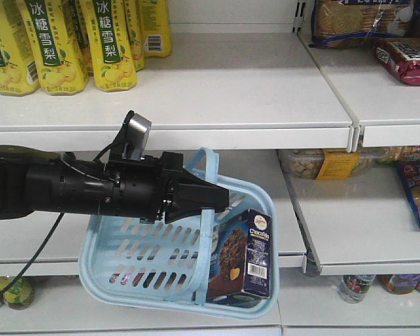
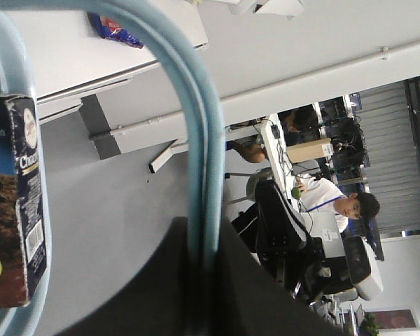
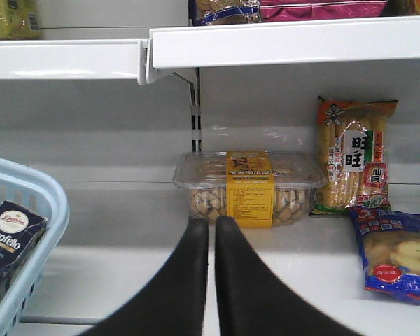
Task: Left arm holds basket, right arm returns cookies
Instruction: 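Drive up to the snack shelf holding the basket in the left gripper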
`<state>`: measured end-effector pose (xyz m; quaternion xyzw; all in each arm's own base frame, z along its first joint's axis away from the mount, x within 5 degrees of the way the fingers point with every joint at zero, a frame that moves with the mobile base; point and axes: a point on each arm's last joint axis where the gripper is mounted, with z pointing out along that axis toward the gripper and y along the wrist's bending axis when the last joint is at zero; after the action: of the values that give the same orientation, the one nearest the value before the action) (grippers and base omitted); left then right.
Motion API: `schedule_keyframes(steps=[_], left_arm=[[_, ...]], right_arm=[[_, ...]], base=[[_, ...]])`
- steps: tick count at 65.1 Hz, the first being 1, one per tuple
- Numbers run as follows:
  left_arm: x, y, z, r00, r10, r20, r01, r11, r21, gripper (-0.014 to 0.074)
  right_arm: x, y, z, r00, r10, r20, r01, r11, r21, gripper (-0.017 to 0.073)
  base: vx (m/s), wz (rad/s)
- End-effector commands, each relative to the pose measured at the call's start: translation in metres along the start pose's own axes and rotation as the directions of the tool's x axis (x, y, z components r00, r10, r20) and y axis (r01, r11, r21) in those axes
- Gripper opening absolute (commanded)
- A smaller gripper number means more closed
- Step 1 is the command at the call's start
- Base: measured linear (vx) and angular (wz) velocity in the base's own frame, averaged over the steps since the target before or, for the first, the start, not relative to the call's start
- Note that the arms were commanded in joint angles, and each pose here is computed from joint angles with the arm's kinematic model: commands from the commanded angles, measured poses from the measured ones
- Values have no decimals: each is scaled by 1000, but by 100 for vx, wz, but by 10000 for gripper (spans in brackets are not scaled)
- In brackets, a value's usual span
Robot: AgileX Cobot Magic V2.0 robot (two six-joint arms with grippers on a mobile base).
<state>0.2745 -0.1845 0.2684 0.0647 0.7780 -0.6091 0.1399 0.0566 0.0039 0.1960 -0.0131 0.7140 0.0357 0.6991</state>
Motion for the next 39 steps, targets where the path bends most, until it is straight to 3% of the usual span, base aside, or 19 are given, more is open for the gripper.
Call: schedule_keyframes(steps=[1, 39], left_arm=[[-8, -35, -8, 997, 8, 76, -19, 989, 150, -6], [-8, -35, -8, 997, 8, 76, -19, 989, 150, -6]], right_arm=[[-1, 0, 0, 998, -4, 68, 4, 1000, -2, -10], [-1, 0, 0, 998, -4, 68, 4, 1000, -2, -10]], base=[[5, 0], [3, 1]])
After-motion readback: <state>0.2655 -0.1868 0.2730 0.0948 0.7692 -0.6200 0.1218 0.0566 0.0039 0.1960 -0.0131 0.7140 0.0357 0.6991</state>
